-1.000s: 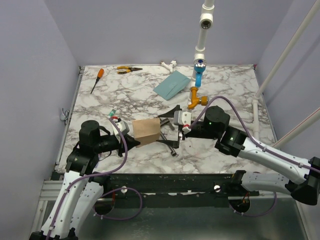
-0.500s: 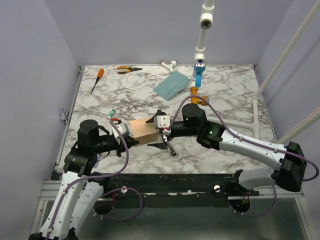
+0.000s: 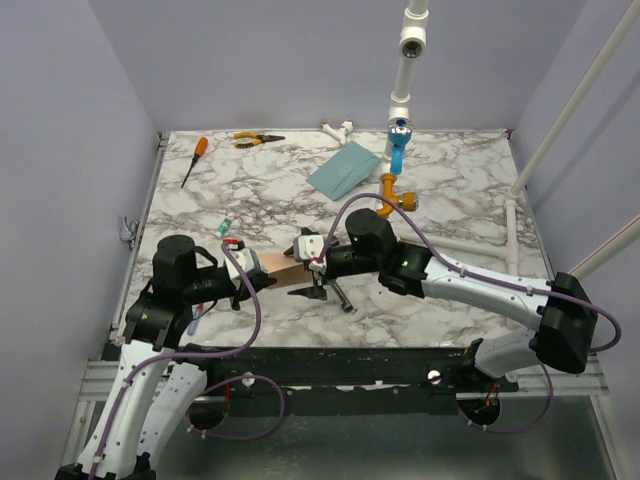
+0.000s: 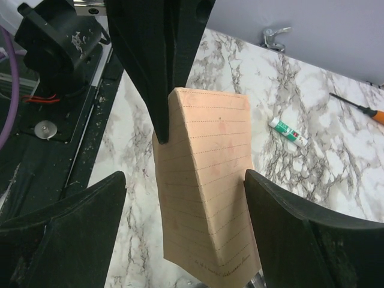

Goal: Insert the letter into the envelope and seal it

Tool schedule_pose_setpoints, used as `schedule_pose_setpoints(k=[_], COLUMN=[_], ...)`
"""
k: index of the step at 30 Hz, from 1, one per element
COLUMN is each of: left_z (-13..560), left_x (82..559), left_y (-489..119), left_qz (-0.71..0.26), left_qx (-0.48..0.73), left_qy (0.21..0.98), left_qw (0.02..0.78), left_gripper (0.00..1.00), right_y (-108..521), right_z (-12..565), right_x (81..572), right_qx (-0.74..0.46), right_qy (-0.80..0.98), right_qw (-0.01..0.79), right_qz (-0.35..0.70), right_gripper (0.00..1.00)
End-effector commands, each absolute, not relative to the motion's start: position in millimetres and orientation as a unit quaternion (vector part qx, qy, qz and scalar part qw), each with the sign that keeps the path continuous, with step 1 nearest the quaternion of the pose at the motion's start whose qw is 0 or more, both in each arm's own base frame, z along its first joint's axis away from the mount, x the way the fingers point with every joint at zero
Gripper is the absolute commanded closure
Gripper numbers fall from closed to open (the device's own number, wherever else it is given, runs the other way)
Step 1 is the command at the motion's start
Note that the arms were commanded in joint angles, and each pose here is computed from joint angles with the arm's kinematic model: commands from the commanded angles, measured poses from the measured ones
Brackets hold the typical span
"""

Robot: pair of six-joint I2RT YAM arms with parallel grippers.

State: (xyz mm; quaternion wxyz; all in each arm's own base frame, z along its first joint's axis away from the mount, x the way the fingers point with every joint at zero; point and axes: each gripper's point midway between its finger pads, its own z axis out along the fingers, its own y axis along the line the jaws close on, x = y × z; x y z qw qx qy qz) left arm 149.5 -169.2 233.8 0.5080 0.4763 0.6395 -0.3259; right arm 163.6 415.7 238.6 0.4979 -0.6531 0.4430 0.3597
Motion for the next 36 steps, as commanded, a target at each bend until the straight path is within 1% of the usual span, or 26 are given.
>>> schedule_pose_setpoints(k=[1,2,3,8,12,14,15,16,17,18,19,20,21,22,24,28,31,34,36], left_z=[243.8,243.1,242.5,244.8,247.1,247.9,248.5,249.2,251.1,252.9,254.6,256.6,257.3,257.5,256.6,257.8,262.3,271.7,277.9], left_x=[146.5,146.0,145.8,147.6,148.3,149.7,152.0,154.9,158.4,160.3,161.8,161.8,162.7,162.7,163.4,160.0,154.1,147.1,139.6], left_y=[-170.7,-170.8,-170.9,-170.0,-168.6,-166.1,-163.4,-160.3,-155.3,-151.0,-147.0,-143.9,-141.4,-140.1,-139.0,-144.4,-150.7,-155.2,-158.7], left_qz=[-0.324,-0.325,-0.325,-0.319,-0.313,-0.302,-0.291,-0.278,-0.258,-0.240,-0.221,-0.206,-0.193,-0.187,-0.182,-0.202,-0.225,-0.244,-0.257], left_qx=[0.495,0.495,0.497,0.496,0.494,0.492,0.488,0.484,0.479,0.478,0.482,0.485,0.488,0.490,0.491,0.498,0.505,0.505,0.512], left_qy=[0.618,0.618,0.618,0.618,0.619,0.621,0.625,0.629,0.633,0.634,0.631,0.625,0.621,0.618,0.619,0.616,0.605,0.595,0.581], left_qw=[0.518,0.517,0.516,0.520,0.524,0.530,0.535,0.541,0.550,0.559,0.567,0.576,0.581,0.585,0.585,0.576,0.573,0.575,0.578], left_gripper=[1.00,1.00,1.00,1.00,1.00,1.00,1.00,0.93,0.72,0.57,0.42,0.31,0.21,0.13,0.02,0.01,0.01,0.08,0.16], right_y=[421.7,422.1,422.5,424.6,421.8,420.9,419.8,418.5,416.0,414.2,412.4,410.9,410.1,410.4,411.7,414.4,417.3,417.0,416.5], right_z=[243.2,242.2,242.1,238.2,235.1,240.5,243.7,246.1,247.2,248.5,249.1,248.5,249.2,251.2,254.7,262.2,278.0,291.6,292.8], right_x=[165.4,164.7,165.1,165.3,164.6,163.9,164.5,165.8,166.5,167.8,168.1,168.2,168.0,165.5,160.3,150.0,142.0,138.5,139.1], right_qx=[-0.654,-0.654,-0.654,-0.653,-0.653,-0.647,-0.642,-0.639,-0.637,-0.635,-0.636,-0.637,-0.639,-0.642,-0.647,-0.652,-0.642,-0.636,-0.639], right_qy=[0.442,0.444,0.445,0.453,0.462,0.466,0.469,0.469,0.469,0.469,0.467,0.467,0.464,0.457,0.446,0.420,0.398,0.384,0.383], right_qw=[0.497,0.495,0.494,0.484,0.478,0.479,0.482,0.489,0.494,0.501,0.504,0.506,0.507,0.506,0.503,0.501,0.512,0.523,0.525], right_qz=[0.359,0.360,0.361,0.365,0.363,0.368,0.368,0.364,0.360,0.355,0.351,0.347,0.346,0.350,0.360,0.383,0.408,0.418,0.412], right_gripper=[0.22,0.26,0.32,0.65,0.85,0.99,0.99,0.99,0.99,0.99,0.99,0.99,1.00,0.99,0.99,0.99,0.99,0.99,0.99])
